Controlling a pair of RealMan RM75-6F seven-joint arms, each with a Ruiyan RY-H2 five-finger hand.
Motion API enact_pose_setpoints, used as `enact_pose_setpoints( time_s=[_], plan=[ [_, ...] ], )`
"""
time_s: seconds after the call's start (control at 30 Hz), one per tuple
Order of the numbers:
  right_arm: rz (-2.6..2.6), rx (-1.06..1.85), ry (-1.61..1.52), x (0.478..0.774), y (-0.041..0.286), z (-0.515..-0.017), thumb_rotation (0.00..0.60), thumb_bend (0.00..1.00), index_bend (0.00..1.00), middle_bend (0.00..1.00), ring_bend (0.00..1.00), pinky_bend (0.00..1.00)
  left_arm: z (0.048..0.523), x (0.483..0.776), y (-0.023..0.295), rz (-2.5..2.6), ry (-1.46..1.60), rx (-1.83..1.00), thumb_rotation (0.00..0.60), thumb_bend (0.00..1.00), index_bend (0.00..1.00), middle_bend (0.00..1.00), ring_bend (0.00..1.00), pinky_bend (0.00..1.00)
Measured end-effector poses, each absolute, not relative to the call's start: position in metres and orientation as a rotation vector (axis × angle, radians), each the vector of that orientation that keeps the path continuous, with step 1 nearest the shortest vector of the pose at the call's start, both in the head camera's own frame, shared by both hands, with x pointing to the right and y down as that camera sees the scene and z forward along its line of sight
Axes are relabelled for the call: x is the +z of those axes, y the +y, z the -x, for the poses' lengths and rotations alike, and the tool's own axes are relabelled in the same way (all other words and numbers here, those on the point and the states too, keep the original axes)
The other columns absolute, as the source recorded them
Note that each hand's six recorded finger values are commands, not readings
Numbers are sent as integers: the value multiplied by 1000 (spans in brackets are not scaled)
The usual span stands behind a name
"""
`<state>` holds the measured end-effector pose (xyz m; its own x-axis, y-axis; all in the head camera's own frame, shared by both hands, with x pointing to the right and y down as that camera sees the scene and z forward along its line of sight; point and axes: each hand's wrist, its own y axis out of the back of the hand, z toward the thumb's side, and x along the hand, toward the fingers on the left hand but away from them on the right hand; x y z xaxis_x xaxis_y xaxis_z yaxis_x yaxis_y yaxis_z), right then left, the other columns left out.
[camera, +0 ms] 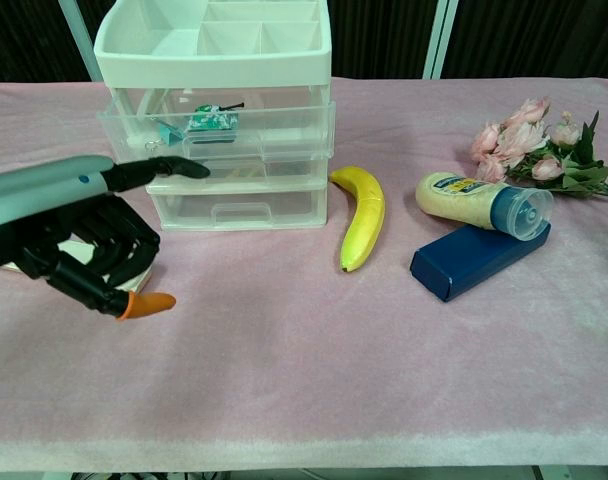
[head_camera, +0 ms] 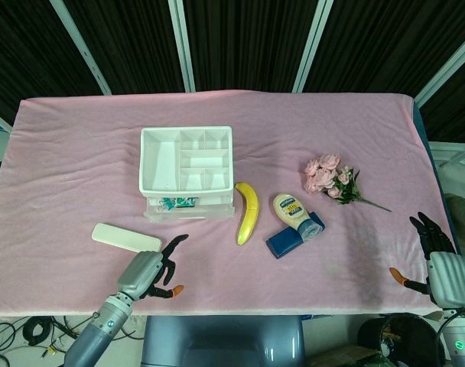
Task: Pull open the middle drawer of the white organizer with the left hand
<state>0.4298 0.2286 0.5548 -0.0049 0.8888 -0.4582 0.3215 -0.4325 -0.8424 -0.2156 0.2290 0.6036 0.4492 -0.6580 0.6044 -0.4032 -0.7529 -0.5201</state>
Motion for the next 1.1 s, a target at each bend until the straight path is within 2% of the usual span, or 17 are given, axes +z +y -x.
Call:
enact_pose_setpoints(
  time_s=[0.17,0.33,0.47,0.7,1.1],
  plan=[
    [1767,1452,-1251,555,229,-430,600,77,0,0,0,120,216,578,210,2253,887,-1139,600,246,131,839,844,793],
    [1767,1452,-1247,555,229,-430,600,78,0,0,0,120,216,556,183,2108,896,-1088,600,323,175,867,870,808],
    [1766,1451,-1248,555,229,-430,600,78,0,0,0,120,218,549,166,2023,881,-1102,600,342,188,881,880,816],
    [1766,1452,-1247,555,229,-430,600,77,0,0,0,121,227,555,149,1936,830,-1226,600,342,221,888,887,820],
    [1767,1452,-1246,555,229,-430,600,78,0,0,0,120,238,572,137,1890,777,-1362,600,343,262,894,891,826]
  ],
)
